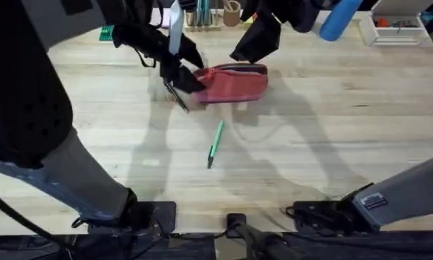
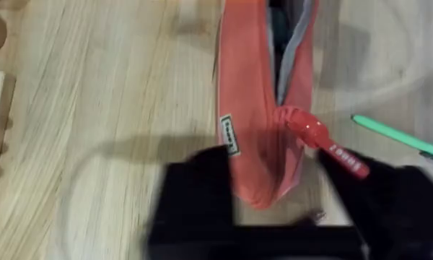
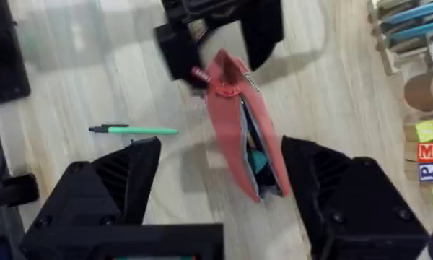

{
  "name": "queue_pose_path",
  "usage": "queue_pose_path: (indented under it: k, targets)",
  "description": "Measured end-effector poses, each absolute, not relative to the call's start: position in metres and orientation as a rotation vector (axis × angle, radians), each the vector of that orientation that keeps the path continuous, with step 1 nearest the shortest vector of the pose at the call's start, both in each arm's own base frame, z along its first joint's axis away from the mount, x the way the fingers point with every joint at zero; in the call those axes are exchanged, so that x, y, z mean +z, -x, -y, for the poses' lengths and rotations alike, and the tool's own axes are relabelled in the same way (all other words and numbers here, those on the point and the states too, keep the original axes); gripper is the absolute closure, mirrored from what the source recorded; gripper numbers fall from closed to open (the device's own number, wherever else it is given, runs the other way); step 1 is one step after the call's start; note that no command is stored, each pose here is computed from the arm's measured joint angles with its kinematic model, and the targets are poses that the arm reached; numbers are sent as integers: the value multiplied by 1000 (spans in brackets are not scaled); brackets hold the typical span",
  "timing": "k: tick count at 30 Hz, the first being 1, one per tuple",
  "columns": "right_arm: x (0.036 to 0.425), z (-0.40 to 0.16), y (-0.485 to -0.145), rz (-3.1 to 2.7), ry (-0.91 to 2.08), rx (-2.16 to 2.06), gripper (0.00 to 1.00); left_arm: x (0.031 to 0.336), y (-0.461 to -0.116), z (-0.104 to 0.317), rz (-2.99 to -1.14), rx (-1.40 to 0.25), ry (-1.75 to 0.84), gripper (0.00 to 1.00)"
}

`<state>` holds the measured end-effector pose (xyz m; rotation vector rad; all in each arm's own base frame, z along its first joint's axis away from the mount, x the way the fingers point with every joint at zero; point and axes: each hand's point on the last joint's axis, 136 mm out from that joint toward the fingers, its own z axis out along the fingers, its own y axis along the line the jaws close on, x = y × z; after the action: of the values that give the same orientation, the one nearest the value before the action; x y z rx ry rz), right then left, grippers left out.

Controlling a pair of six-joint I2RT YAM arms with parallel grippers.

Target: Unzip the bag, pick up the pens from the table one at a time and place them inside, then zip the bag closed.

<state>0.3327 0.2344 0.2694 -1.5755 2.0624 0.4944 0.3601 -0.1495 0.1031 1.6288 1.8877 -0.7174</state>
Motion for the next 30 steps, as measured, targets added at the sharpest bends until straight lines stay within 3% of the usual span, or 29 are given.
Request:
queue_pose_path:
  k: [1, 3, 15, 30]
  targets:
    - [270, -234, -333, -2062, 1575, 489, 6, 104, -359, 151, -1883, -722, -1631, 123]
    - [270, -233, -333, -2063, 1574, 480, 6, 104, -359, 153, -1878, -731, -1630, 18]
    - [267, -223, -344, -2078, 1576, 360, 6, 112, -354, 150, -1907, -819, -1549, 7]
    - [291, -224, -362, -2001, 1531, 267, 11, 186, -334, 111, -1903, -801, -1350, 6]
